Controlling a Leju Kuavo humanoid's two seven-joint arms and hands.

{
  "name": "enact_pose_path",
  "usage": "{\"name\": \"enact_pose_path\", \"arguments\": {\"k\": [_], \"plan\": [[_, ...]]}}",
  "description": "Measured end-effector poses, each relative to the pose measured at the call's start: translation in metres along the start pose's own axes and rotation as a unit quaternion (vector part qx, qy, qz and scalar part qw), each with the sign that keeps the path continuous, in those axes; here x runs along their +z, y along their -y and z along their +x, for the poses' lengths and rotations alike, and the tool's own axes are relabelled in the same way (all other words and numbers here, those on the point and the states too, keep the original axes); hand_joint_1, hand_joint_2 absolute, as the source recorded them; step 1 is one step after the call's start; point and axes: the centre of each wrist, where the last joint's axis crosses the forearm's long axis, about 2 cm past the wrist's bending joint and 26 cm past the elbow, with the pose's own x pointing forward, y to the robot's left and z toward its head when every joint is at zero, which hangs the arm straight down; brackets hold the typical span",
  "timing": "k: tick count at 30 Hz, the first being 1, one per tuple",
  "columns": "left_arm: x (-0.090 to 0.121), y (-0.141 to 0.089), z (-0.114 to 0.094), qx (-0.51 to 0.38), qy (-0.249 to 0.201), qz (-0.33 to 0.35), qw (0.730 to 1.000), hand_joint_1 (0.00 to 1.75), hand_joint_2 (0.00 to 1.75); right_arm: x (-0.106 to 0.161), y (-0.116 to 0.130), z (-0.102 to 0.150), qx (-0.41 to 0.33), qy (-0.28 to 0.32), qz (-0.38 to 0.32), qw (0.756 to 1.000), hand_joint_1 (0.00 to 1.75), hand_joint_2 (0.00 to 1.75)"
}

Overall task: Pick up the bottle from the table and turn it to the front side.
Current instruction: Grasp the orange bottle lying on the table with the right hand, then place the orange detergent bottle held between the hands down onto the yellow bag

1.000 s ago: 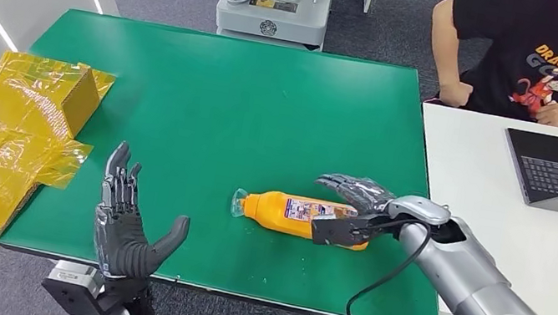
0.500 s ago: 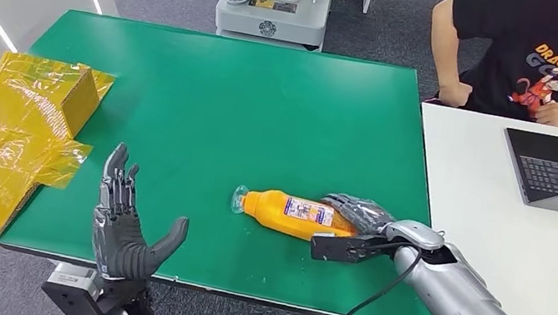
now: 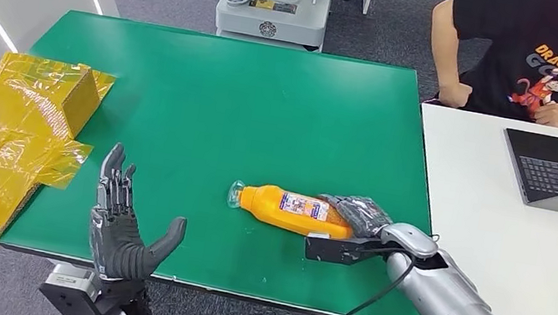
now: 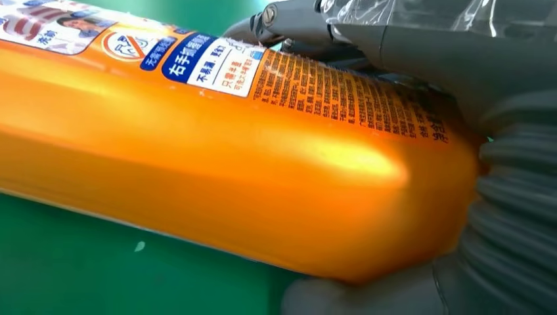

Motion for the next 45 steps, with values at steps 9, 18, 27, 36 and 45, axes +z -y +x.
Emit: {"name": "enact_pose_path", "arguments": {"k": [9, 18, 27, 36, 45], "plan": [[0.0, 0.001, 0.0, 0.003, 0.004, -0.019, 1.0, 0.0, 1.75, -0.006, -0.017, 0.023, -0.002, 0.033, -0.163, 0.986, 1.75, 1.75], [-0.006, 0.019, -0.004, 0.086, -0.03, -0.017, 0.996, 0.0, 1.75, -0.007, -0.039, 0.059, -0.114, 0.047, -0.377, 0.918, 1.75, 1.75], [-0.017, 0.037, -0.02, 0.144, -0.099, -0.014, 0.985, 0.0, 1.75, -0.006, -0.073, 0.109, -0.13, 0.106, -0.426, 0.889, 1.75, 1.75], [-0.025, 0.042, -0.026, 0.173, -0.118, -0.043, 0.977, 0.0, 1.75, -0.013, -0.073, 0.129, -0.119, 0.161, -0.357, 0.912, 1.75, 1.75], [-0.024, 0.043, -0.029, 0.174, -0.117, -0.05, 0.976, 0.0, 1.75, -0.016, -0.083, 0.134, -0.143, 0.184, -0.269, 0.934, 1.75, 1.75]]}}
